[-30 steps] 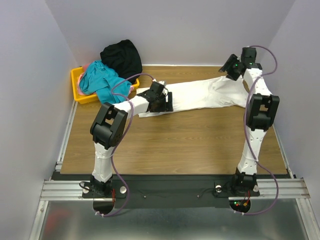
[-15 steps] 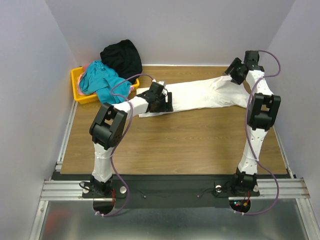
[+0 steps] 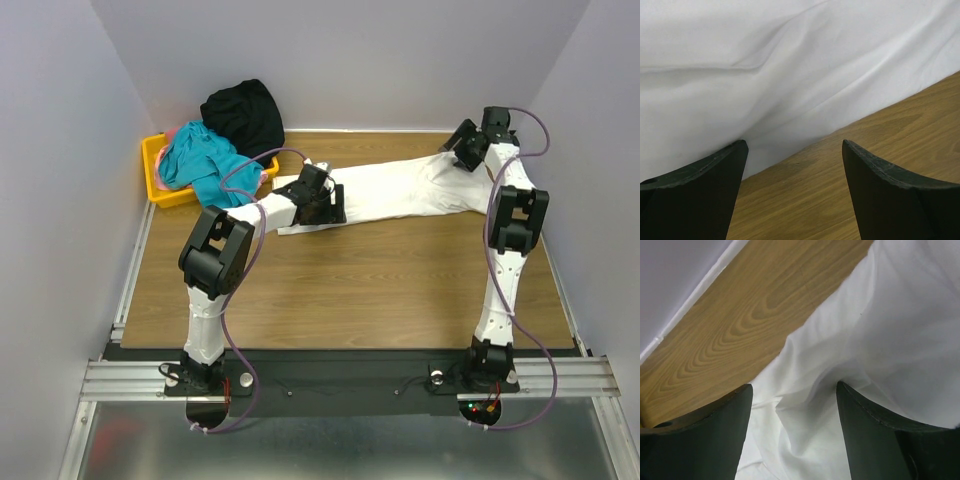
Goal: Fold and stack the t-shirts
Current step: Fold the tshirt
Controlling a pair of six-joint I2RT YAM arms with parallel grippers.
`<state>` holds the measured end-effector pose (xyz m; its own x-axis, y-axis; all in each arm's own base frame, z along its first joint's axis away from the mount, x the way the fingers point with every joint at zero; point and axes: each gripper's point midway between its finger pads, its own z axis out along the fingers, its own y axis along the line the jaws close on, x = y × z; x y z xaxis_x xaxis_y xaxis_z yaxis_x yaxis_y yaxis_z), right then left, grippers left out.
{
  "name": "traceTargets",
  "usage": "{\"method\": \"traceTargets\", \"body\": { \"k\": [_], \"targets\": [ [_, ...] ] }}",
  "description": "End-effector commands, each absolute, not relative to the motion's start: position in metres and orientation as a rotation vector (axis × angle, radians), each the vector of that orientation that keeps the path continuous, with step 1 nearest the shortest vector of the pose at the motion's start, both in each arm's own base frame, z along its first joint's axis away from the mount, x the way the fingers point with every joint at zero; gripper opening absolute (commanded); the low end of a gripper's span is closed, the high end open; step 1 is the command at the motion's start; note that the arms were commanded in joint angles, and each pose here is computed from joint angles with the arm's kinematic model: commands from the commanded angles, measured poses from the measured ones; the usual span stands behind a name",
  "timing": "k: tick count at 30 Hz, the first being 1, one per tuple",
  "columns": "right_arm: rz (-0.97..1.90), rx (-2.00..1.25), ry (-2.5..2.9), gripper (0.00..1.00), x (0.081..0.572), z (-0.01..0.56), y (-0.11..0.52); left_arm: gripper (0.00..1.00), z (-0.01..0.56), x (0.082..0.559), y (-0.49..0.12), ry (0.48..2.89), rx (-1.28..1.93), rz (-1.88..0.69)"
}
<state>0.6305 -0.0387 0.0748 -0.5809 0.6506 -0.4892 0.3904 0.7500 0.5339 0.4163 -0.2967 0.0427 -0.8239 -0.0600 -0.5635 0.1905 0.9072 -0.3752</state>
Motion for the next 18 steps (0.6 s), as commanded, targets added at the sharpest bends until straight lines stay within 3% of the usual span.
{"method": "traceTargets", "body": {
  "k": [1,10,18],
  "targets": [
    [0.571,0.712,2.153,0.74,0.658,0.108,-0.029,0.89,-0.012,0.367,-0.26,2.738,0.059,-0.395],
    [0.618,0.675,2.03,0.74,0.68,0.14,-0.029,0.9,-0.019,0.358,-0.252,2.761,0.049,-0.367],
    [0.563,0.723,1.878,0.75,0.65,0.232,-0.087,0.9,0.012,0.371,-0.257,2.677,0.038,-0.4]
  ]
}}
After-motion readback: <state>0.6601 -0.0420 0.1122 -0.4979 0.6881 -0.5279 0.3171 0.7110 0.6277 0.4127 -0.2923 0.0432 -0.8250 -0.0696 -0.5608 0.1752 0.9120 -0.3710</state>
